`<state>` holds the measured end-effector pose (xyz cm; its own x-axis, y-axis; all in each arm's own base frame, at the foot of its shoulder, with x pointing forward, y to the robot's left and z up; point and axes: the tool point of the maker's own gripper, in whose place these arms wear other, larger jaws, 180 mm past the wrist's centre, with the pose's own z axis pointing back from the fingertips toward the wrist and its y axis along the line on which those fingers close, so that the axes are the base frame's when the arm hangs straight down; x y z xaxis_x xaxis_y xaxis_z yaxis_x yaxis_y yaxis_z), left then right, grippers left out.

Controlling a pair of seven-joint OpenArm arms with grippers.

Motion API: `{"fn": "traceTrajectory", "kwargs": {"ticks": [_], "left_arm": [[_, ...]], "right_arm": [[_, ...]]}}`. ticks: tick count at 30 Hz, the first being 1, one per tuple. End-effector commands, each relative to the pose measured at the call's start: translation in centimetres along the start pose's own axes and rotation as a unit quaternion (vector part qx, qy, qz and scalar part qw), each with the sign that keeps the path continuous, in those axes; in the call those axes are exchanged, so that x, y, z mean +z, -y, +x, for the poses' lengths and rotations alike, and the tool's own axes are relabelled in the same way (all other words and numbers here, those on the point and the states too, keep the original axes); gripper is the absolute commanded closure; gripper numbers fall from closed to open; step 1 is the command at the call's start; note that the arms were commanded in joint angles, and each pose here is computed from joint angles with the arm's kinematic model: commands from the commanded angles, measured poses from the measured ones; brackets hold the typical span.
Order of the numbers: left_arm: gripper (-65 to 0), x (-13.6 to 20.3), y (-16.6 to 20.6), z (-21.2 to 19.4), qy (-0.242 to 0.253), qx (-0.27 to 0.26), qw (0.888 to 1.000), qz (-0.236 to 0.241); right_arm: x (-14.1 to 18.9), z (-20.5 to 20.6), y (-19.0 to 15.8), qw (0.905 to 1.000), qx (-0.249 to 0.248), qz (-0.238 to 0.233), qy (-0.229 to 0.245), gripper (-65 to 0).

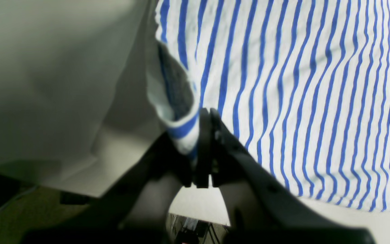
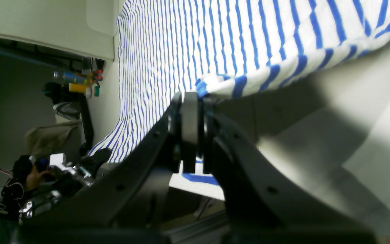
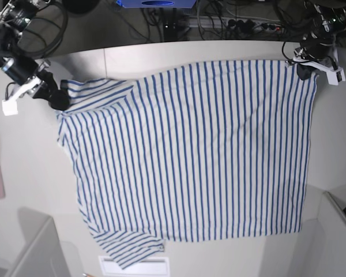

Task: Fold the T-shirt properly
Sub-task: 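Lift the shoulder corners with both grippers and pull the shirt taut, then fold the sleeve near the right gripper inward across the shirt body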

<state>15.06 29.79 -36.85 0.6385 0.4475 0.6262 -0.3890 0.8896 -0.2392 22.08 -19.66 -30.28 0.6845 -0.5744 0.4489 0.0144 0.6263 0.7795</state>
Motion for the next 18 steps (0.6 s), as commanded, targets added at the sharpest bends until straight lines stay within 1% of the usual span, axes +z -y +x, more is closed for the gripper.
{"fn": "traceTrajectory", "kwargs": {"ticks": [1, 4, 6, 10, 12, 14, 18], "left_arm": [[0.0, 0.3, 0.1, 1.2, 0.021, -0.006, 1.000, -0.003], [0.0, -0.2, 0.5, 2.4, 0.037, 0.007, 0.999, -0.004], [0.0, -0.5, 0.8, 2.8, 0.040, 0.015, 0.999, -0.005], [0.0, -1.9, 3.4, 3.1, 0.038, 0.024, 0.999, -0.031], [0.0, -2.1, 3.8, 3.5, 0.042, 0.024, 0.998, -0.036], [0.0, -2.3, 4.2, 4.6, 0.056, 0.026, 0.997, -0.040], [0.0, -2.3, 4.5, 5.6, 0.069, 0.030, 0.996, -0.045]], "right_arm": [[0.0, 1.5, -0.9, 0.9995, 0.013, 0.019, 0.021, 0.0], [-0.9, 2.2, 0.4, 0.9998, 0.008, -0.004, 0.018, 0.0], [-1.5, 2.5, 1.0, 0.9998, -0.001, -0.006, 0.017, 0.0], [-2.2, 3.5, 1.1, 0.9997, -0.007, 0.003, 0.022, 0.0], [-2.9, 3.6, 0.6, 0.9997, -0.004, 0.013, 0.018, 0.0], [-4.0, 3.4, -0.1, 0.9997, -0.001, 0.026, 0.005, 0.0], [-5.4, 3.7, -0.4, 0.9991, -0.011, 0.041, -0.002, 0.0]]}}
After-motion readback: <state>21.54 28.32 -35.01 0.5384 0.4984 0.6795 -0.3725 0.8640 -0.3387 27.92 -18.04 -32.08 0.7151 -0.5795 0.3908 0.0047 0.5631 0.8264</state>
